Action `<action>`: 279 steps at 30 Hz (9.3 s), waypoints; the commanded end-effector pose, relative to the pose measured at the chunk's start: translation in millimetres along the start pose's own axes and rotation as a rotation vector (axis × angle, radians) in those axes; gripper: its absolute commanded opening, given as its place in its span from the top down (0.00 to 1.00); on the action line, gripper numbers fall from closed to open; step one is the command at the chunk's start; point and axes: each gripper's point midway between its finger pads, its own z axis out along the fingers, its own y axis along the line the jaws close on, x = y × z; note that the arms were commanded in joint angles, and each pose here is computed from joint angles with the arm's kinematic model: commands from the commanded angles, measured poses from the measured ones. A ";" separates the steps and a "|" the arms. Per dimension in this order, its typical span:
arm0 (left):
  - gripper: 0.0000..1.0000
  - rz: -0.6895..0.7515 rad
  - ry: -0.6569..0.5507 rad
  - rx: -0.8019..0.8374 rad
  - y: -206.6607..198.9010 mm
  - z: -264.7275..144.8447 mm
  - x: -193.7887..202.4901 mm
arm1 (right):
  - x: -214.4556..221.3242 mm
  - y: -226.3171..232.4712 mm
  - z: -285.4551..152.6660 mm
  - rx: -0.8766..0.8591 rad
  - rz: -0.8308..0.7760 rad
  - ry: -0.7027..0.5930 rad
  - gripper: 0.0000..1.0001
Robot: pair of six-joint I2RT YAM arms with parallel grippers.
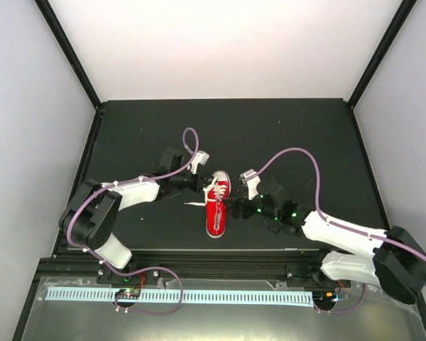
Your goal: Tie the shoes
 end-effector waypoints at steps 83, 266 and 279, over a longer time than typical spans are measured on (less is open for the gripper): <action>0.56 0.078 -0.121 -0.192 -7.3 -34.7 69.1 | -20.9 -60.8 36.0 -0.004 0.223 0.024 0.98; 0.98 0.215 -0.035 -0.358 -8.9 -27.6 40.5 | 36.6 -217.6 -94.3 0.321 0.817 -0.107 0.98; 0.99 0.198 -0.053 -0.255 -36.6 -17.0 37.1 | -44.5 -183.8 -39.4 0.266 0.621 -0.022 0.98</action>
